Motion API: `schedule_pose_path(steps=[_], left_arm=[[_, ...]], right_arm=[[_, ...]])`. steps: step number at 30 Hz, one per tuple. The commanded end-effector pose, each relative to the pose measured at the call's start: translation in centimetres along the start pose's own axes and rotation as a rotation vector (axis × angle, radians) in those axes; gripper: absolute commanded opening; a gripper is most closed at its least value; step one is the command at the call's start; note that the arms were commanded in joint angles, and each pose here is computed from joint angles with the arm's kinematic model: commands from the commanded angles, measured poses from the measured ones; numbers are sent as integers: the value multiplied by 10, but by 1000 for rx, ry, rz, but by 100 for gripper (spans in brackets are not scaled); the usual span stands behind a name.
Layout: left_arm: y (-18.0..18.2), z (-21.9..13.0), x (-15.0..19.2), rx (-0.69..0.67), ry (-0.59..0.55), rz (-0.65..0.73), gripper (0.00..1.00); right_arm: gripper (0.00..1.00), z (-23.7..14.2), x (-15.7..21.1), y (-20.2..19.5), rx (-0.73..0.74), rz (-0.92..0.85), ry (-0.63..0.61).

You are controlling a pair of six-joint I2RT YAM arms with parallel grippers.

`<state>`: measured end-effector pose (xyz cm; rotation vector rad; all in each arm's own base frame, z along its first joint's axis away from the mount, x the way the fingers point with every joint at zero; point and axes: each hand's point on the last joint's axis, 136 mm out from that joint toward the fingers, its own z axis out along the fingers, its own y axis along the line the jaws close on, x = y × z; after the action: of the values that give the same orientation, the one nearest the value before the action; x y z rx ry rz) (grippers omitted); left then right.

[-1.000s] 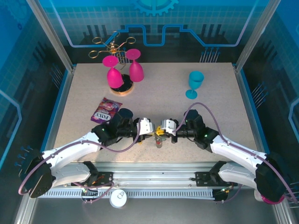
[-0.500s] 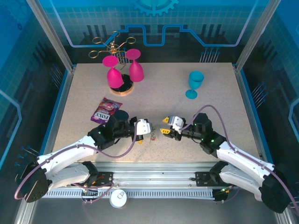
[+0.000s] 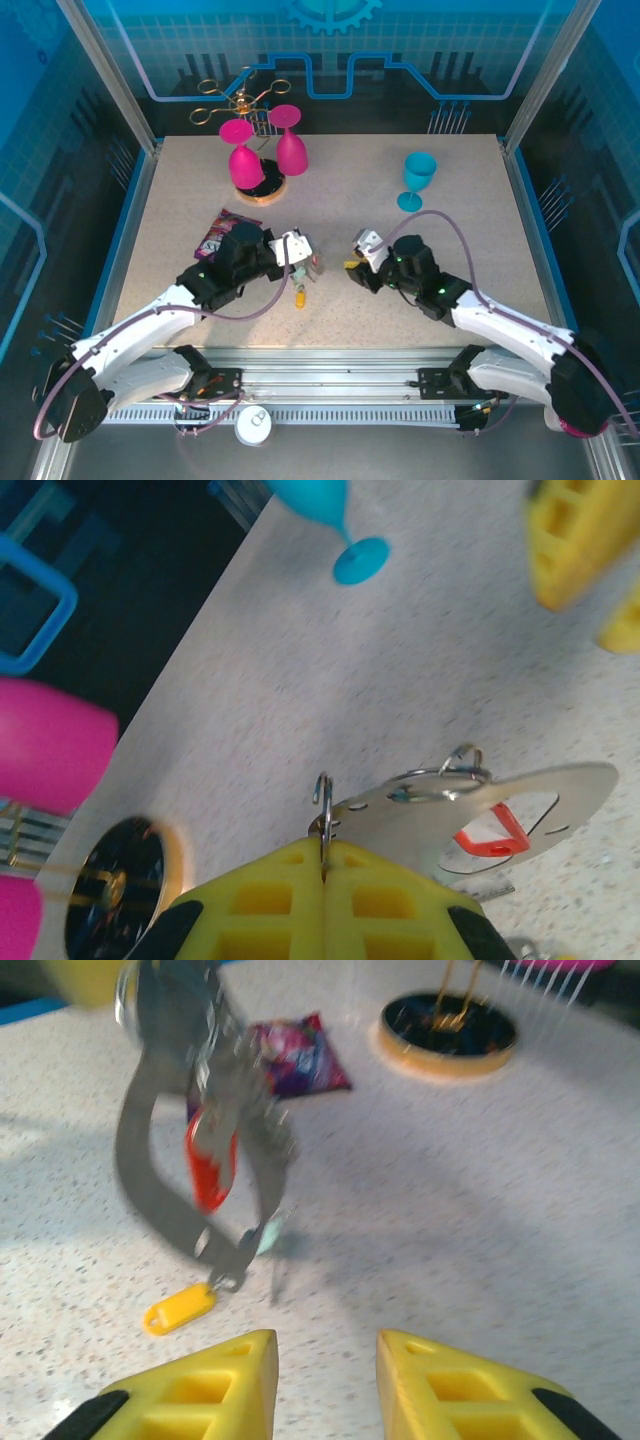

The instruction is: Put the keys on the keyring

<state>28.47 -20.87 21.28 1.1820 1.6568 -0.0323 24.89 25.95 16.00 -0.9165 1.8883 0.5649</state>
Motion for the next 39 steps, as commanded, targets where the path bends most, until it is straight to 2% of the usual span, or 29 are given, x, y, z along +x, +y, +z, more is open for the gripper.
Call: schedule_pose_path(steps=[1, 2, 8, 14, 21, 31, 39], left_arm=[[28, -10, 10, -89, 58, -107, 0], [32, -11, 16, -101, 73, -140, 0], [56, -12, 42, -202, 122, -287, 0], [54, -11, 45, -193, 101, -296, 0], [48, -9, 47, -176, 97, -292, 0], [47, -9, 46, -167, 92, -289, 0], [45, -9, 47, -161, 91, -287, 0]], right_arm=[[34, 25, 3, 15, -10, 152, 36], [37, 36, 8, 21, -16, 184, 53], [41, 93, 24, 51, -27, 327, 101], [43, 129, 46, 60, -13, 439, 189], [41, 138, 64, 63, -8, 454, 271], [36, 146, 76, 67, -11, 463, 320], [26, 146, 91, 68, -11, 454, 368]])
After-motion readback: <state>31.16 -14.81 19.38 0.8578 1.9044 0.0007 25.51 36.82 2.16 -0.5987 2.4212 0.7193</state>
